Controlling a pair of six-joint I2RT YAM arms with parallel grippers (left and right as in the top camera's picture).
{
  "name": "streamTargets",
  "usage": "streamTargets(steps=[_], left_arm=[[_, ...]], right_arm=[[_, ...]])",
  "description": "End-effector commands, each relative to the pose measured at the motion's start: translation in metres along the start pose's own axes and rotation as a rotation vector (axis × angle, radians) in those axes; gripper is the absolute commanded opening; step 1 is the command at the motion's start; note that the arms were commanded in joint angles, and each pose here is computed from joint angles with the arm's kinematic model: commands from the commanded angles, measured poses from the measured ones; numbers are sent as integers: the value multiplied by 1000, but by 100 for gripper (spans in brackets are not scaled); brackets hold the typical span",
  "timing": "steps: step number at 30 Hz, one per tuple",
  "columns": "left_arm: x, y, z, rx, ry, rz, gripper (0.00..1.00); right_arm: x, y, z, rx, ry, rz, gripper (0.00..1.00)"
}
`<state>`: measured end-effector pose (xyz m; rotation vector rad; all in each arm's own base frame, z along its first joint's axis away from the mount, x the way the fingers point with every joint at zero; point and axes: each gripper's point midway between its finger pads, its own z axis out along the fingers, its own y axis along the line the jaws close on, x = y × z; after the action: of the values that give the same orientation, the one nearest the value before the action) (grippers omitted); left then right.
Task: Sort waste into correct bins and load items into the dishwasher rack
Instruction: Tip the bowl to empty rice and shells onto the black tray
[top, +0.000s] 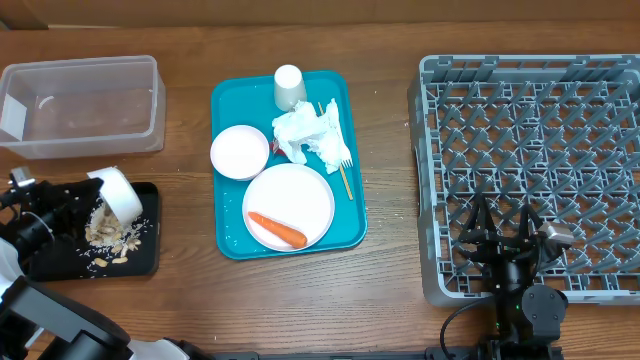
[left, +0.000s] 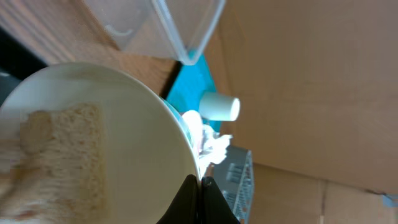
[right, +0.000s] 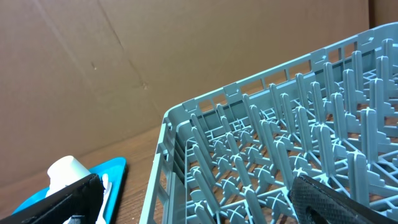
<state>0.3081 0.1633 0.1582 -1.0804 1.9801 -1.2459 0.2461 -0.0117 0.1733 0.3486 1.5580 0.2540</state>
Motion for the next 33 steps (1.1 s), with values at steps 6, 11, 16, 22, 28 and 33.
streamTargets(steps=[6, 11, 16, 22, 28, 33], left_arm=[[1, -28, -12, 198, 8, -29, 4], [2, -30, -14, 216, 13, -53, 4], [-3, -26, -12, 190, 3, -90, 4], [-7, -10, -13, 110, -20, -155, 4], [-23, 17, -27, -9, -108, -180, 4], [-30, 20, -38, 3, -146, -177, 4]], right_arm=[[2, -1, 0, 1, -2, -7, 100], [2, -1, 0, 1, -2, -7, 100], [2, -1, 0, 1, -2, -7, 100], [2, -1, 0, 1, -2, -7, 100], [2, -1, 0, 1, -2, -7, 100], [2, -1, 0, 1, -2, -7, 100]])
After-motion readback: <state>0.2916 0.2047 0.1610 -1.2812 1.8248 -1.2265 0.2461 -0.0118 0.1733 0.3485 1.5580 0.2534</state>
